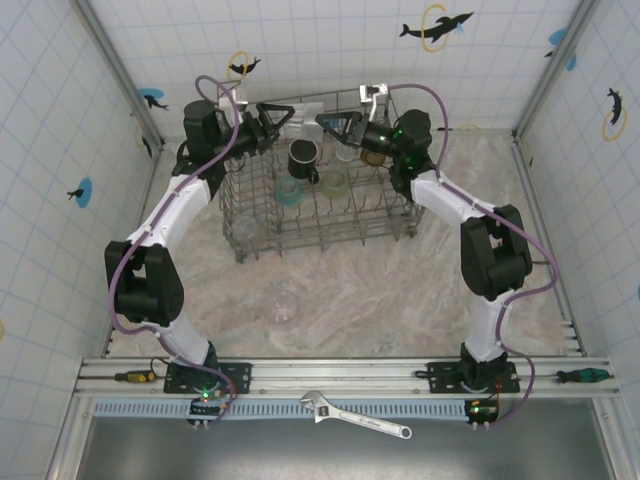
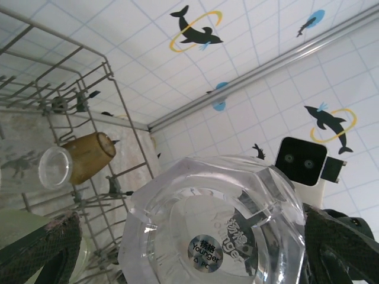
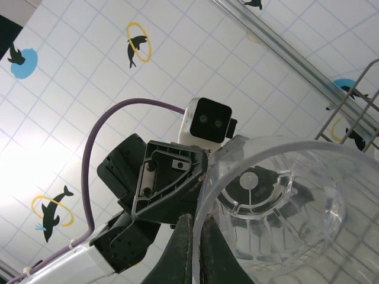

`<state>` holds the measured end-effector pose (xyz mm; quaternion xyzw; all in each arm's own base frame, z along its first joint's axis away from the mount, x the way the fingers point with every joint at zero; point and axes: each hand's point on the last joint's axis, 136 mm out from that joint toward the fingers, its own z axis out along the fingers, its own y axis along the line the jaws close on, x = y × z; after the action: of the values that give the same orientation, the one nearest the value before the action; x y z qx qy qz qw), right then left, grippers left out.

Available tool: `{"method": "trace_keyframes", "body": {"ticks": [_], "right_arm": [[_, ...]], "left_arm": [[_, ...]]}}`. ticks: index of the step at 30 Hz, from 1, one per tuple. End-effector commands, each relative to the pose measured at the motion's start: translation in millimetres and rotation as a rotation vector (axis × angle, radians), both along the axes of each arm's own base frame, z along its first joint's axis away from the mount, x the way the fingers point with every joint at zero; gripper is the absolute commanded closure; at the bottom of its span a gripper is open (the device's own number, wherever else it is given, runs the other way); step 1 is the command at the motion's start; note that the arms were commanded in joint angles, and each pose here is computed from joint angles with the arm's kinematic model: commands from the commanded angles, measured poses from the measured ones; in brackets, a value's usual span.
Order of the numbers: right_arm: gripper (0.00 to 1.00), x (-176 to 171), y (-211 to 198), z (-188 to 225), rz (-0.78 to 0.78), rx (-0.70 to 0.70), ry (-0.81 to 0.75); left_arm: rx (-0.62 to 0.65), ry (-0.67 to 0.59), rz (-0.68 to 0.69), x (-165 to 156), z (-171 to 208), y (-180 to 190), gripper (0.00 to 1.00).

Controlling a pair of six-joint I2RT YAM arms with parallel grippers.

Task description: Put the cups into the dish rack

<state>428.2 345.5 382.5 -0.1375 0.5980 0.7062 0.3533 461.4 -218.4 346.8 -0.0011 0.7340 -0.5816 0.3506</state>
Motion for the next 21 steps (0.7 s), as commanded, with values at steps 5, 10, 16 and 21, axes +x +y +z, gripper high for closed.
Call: {"method": "trace_keyframes", "body": {"ticks": [5,10,16,21], "right_arm": [[1.00,-17,-1,40,0.032,0.087,-0.146],[1.00,-18,0,38,0.048,0.107,-0.136],[1.00,-15,2,32,0.054,0.107,-0.122],[1.00,-14,3,31,0.057,0.107,-0.119]], "left_arm": [[-0.046,0.009,-0.031,0,-1,-8,0.04],[-0.083,0.015,-0.054,-2,-2,-11,0.17],[-0.095,0.009,-0.078,-6,-3,-16,0.35],[-0.098,-0.002,-0.107,-12,-7,-19,0.78]]}}
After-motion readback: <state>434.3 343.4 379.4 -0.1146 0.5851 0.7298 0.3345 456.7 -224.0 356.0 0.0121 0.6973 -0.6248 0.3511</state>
